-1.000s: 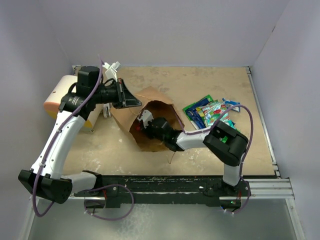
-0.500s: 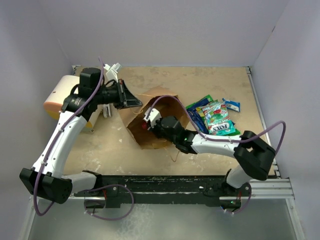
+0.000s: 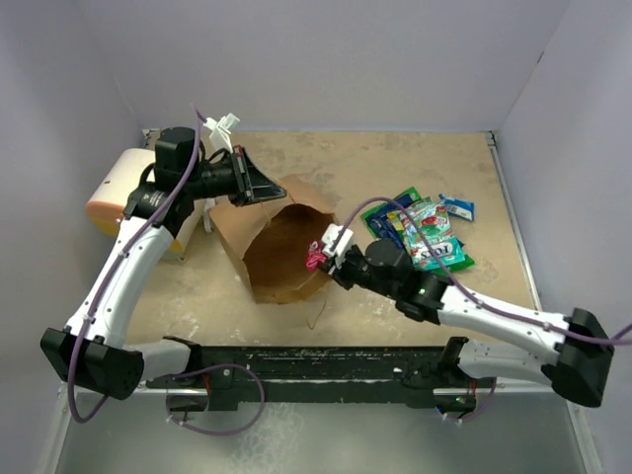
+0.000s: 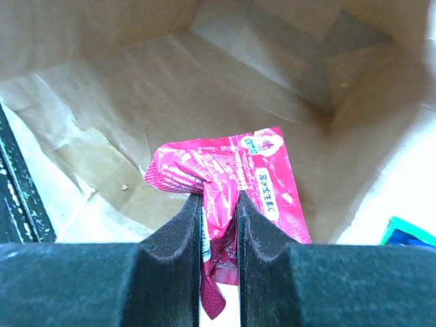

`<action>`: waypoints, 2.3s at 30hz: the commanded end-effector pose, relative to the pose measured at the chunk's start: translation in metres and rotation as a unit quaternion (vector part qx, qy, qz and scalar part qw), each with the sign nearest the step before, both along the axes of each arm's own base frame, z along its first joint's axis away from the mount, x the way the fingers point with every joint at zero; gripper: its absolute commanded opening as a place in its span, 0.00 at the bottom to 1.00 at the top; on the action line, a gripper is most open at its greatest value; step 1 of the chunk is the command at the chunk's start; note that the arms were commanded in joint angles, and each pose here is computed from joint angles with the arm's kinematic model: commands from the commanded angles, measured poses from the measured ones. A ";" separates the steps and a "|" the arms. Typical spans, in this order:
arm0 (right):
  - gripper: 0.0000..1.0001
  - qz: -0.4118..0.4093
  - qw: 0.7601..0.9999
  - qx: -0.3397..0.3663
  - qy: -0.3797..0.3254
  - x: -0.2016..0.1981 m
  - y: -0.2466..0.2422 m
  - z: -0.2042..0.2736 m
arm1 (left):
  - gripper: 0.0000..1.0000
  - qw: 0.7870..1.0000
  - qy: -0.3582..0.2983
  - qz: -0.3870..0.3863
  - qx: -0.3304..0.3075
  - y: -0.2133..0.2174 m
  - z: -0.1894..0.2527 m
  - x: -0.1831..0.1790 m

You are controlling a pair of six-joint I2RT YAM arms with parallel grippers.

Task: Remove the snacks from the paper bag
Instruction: Take out the snack from the paper bag, then place the snack at the center of the board, then adjust the paper bag at the center of the board.

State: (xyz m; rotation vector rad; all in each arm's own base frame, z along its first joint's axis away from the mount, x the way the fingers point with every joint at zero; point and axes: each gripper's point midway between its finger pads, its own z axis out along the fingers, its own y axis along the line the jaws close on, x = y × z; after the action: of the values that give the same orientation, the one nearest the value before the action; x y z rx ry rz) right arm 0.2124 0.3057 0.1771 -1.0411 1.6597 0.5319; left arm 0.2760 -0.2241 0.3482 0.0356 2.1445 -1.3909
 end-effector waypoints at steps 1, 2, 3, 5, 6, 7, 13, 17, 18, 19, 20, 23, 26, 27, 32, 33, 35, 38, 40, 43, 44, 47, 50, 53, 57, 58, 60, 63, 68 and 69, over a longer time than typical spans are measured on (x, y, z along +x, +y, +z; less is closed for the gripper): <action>0.00 -0.032 0.998 0.025 -0.039 0.000 -0.024 0.062 | 0.00 0.998 -0.033 -0.031 -0.054 -0.010 0.031 0.002; 0.00 -0.045 0.997 0.030 -0.047 0.001 -0.032 0.076 | 0.00 0.997 -0.032 -0.038 -0.064 -0.013 0.034 0.002; 0.00 -0.056 0.996 0.040 -0.058 0.001 -0.039 0.092 | 0.00 0.996 -0.035 -0.043 -0.072 -0.015 0.038 0.002; 0.00 -0.079 0.991 0.051 -0.093 0.003 -0.056 0.125 | 0.00 0.994 -0.043 -0.051 -0.084 -0.019 0.048 0.002; 0.00 -0.081 0.989 0.050 -0.115 0.001 -0.066 0.141 | 0.00 0.994 -0.043 -0.053 -0.088 -0.021 0.051 0.002; 0.00 -0.084 0.986 0.054 -0.135 0.000 -0.073 0.156 | 0.00 0.993 -0.043 -0.055 -0.091 -0.023 0.055 0.002; 0.00 -0.185 0.955 0.074 -0.219 0.015 -0.120 0.234 | 0.00 0.990 -0.045 -0.060 -0.122 -0.030 0.079 0.006; 0.00 -0.299 0.922 0.050 -0.243 0.045 -0.148 0.243 | 0.00 0.984 -0.059 -0.075 -0.149 -0.041 0.103 0.008; 0.00 -0.320 0.916 0.042 -0.239 0.058 -0.154 0.239 | 0.00 0.983 -0.063 -0.079 -0.152 -0.044 0.109 0.009; 0.00 -0.338 0.912 0.053 -0.225 0.069 -0.161 0.235 | 0.00 0.982 -0.066 -0.083 -0.154 -0.045 0.113 0.010; 0.00 -0.359 0.907 0.065 -0.211 0.080 -0.171 0.232 | 0.00 0.981 -0.071 -0.085 -0.156 -0.046 0.119 0.011; 0.00 -0.398 0.897 0.079 -0.176 0.106 -0.189 0.214 | 0.00 0.979 -0.085 -0.094 -0.162 -0.048 0.132 0.013; 0.00 -0.429 0.889 0.065 -0.148 0.125 -0.206 0.191 | 0.00 0.979 -0.087 -0.103 -0.155 -0.048 0.128 0.011; 0.00 -0.440 0.885 0.059 -0.139 0.130 -0.213 0.183 | 0.00 0.980 -0.081 -0.103 -0.148 -0.047 0.119 0.011; 0.00 -0.486 0.869 0.018 -0.086 0.146 -0.251 0.133 | 0.00 0.992 -0.038 -0.073 -0.093 -0.032 0.058 0.006; 0.00 -0.494 0.866 0.013 -0.076 0.147 -0.259 0.125 | 0.00 0.995 -0.020 -0.061 -0.076 -0.026 0.043 0.003; 0.00 -0.500 0.865 -0.010 -0.049 0.146 -0.270 0.096 | 0.00 0.998 -0.011 -0.041 -0.042 -0.013 0.023 0.001; 0.00 -0.502 0.864 -0.036 -0.021 0.144 -0.277 0.066 | 0.00 1.000 0.006 -0.022 -0.013 -0.002 0.006 0.001; 0.00 -0.507 0.861 -0.051 0.000 0.142 -0.283 0.045 | 0.00 1.000 0.009 -0.021 -0.008 0.000 0.004 0.002; 0.00 -0.519 0.852 -0.068 0.030 0.139 -0.294 0.016 | 0.00 1.000 0.001 -0.002 0.016 0.008 0.004 0.007; 0.00 -0.518 0.852 -0.066 0.038 0.139 -0.296 0.010 | 0.00 1.000 -0.004 0.004 0.023 0.011 0.005 0.007; 0.00 -0.490 0.869 -0.048 0.058 0.143 -0.285 -0.006 | 0.00 0.999 -0.005 0.014 0.039 0.018 0.005 0.007; 0.00 -0.491 0.867 -0.049 0.071 0.147 -0.283 -0.015 | 0.02 0.998 -0.005 0.025 0.050 0.025 0.004 0.006; 0.00 -0.487 0.869 -0.045 0.070 0.151 -0.281 -0.019 | 0.04 0.996 -0.008 0.045 0.071 0.037 0.002 0.005; 0.00 -0.481 0.871 -0.055 0.085 0.153 -0.279 -0.030 | 0.05 0.994 -0.008 0.060 0.093 0.047 0.000 0.002; 0.00 -0.476 0.873 -0.057 0.091 0.152 -0.277 -0.031 | 0.07 0.993 -0.010 0.061 0.096 0.048 0.000 0.002; 0.00 -0.464 0.878 -0.059 0.102 0.149 -0.272 -0.033 | 0.10 0.993 -0.013 0.064 0.101 0.051 0.001 0.002; 0.05 -0.453 0.883 -0.051 0.111 0.141 -0.268 -0.030 | 0.13 0.991 -0.016 0.074 0.113 0.055 0.002 0.001; 0.29 -0.443 0.888 -0.040 0.115 0.135 -0.263 -0.032 | 0.27 0.987 -0.021 0.093 0.130 0.062 0.004 0.002; 0.32 -0.442 0.888 -0.041 0.118 0.135 -0.263 -0.033 | 0.30 0.987 -0.022 0.093 0.129 0.062 0.005 0.002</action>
State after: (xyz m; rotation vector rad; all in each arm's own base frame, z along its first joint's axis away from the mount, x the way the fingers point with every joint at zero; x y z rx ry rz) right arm 0.3495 0.0347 0.1398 -0.1819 2.1707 -0.0920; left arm 0.2795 -0.1705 0.3318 -0.0727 2.2912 -1.0559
